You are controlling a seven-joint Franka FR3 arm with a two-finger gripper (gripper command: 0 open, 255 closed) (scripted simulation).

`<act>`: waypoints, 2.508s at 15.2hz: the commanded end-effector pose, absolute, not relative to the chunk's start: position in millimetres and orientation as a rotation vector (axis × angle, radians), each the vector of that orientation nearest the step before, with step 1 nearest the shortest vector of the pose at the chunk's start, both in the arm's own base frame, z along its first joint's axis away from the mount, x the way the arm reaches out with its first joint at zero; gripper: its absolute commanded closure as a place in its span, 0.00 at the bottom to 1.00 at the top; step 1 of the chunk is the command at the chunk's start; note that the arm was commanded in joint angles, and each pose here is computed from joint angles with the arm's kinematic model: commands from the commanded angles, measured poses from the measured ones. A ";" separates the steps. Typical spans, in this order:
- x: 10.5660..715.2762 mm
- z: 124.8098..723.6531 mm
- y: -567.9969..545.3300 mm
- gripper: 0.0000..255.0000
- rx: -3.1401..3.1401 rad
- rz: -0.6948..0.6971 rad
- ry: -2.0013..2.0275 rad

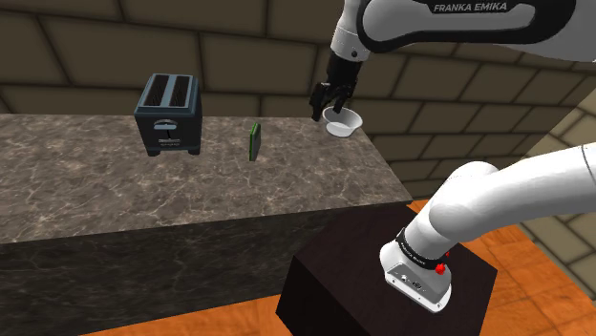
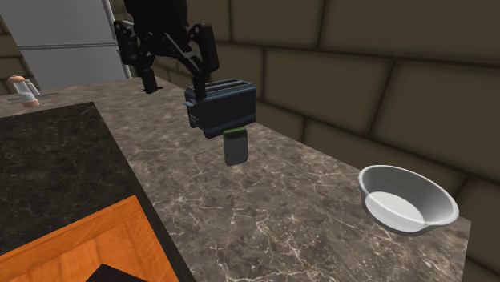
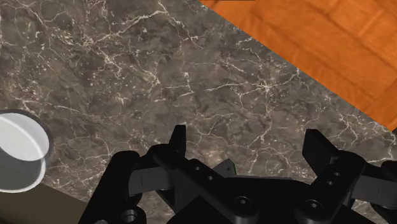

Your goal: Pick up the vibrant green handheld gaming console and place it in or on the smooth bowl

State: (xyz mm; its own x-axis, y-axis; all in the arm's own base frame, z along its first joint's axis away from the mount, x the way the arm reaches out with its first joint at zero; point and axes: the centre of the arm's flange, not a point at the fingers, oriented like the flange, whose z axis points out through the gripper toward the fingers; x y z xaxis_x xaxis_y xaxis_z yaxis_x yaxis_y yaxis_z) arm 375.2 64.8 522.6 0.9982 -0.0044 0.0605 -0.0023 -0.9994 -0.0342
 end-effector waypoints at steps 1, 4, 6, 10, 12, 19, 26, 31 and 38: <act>395.1 506.3 69.6 0.00 -3.111 -0.089 0.055; 427.0 483.6 80.9 0.00 -3.117 -0.078 0.126; 448.4 468.2 87.5 0.00 -3.121 -0.071 0.174; 491.5 437.1 98.5 0.00 -3.125 -0.057 0.270; 513.2 421.4 102.9 0.00 -3.126 -0.050 0.318; 589.2 365.3 112.6 0.00 -3.125 -0.025 0.487; 637.9 317.9 113.7 0.00 -3.118 -0.008 0.597; 637.8 291.6 112.8 0.00 -3.118 -0.008 0.597; 637.8 288.5 112.7 0.00 -3.118 -0.008 0.597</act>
State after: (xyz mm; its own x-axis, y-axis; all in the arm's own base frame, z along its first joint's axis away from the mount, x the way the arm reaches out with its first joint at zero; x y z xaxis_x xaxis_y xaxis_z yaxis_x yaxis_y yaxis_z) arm 637.8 112.7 288.6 0.9294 -0.3690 0.0113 -0.3691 -0.9288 0.0318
